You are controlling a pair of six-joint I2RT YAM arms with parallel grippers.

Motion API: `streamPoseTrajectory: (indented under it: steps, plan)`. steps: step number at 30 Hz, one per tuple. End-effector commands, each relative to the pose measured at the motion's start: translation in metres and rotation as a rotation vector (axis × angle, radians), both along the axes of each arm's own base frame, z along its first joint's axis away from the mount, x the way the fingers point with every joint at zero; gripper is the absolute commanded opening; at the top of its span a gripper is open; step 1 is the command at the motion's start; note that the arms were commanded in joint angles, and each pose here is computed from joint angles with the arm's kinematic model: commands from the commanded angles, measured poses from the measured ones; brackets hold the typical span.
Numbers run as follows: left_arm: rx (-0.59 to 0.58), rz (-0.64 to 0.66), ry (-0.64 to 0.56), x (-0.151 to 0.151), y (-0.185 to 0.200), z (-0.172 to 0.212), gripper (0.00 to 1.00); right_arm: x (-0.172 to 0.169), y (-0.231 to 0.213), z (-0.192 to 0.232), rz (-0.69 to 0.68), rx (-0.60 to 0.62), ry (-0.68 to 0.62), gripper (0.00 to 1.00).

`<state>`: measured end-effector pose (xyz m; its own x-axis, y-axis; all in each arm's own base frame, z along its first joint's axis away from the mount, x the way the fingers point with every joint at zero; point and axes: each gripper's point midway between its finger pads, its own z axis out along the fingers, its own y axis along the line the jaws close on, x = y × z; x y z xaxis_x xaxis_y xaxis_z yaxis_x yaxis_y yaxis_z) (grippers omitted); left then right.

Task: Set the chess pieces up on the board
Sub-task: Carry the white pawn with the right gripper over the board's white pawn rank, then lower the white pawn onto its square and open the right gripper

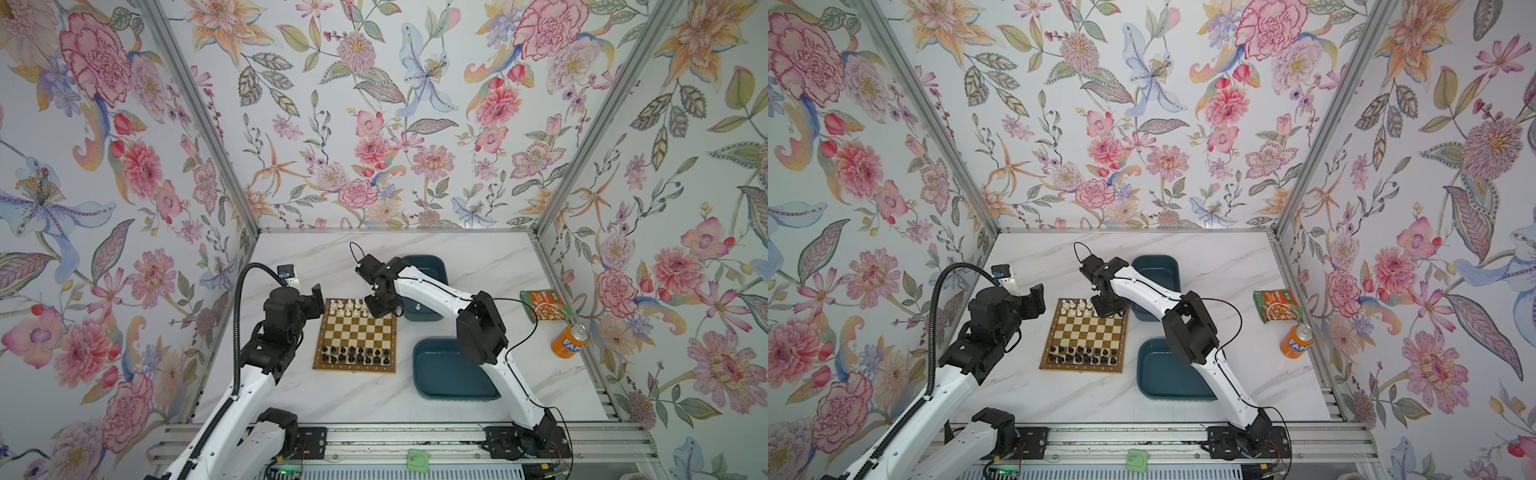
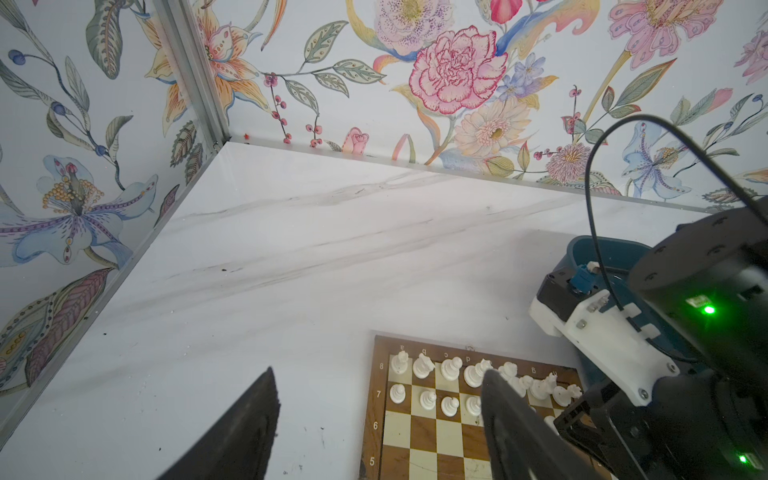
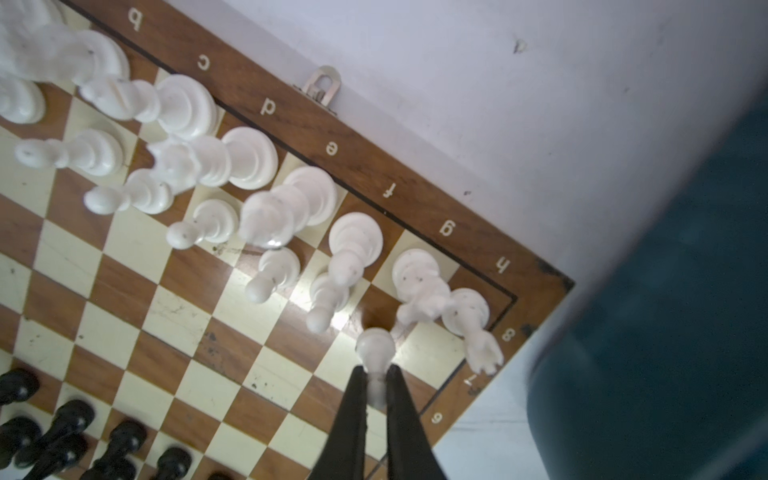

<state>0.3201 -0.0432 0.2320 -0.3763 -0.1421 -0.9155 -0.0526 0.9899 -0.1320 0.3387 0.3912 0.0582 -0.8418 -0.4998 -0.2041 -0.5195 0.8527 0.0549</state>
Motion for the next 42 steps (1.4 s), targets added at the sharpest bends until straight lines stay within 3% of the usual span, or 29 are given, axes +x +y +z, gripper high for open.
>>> streamPoseTrajectory:
  steps: [1, 42]
  plan:
    - [0.002, 0.019, -0.034, 0.0041, 0.0049, 0.0144, 0.78, 0.0031, -0.0060, -0.0033, -0.008, -0.024, 0.005, 0.12]
    - [0.002, 0.035, -0.025, -0.0018, 0.0130, 0.0089, 0.78, 0.0011, -0.0011, -0.0083, -0.016, -0.014, 0.029, 0.18]
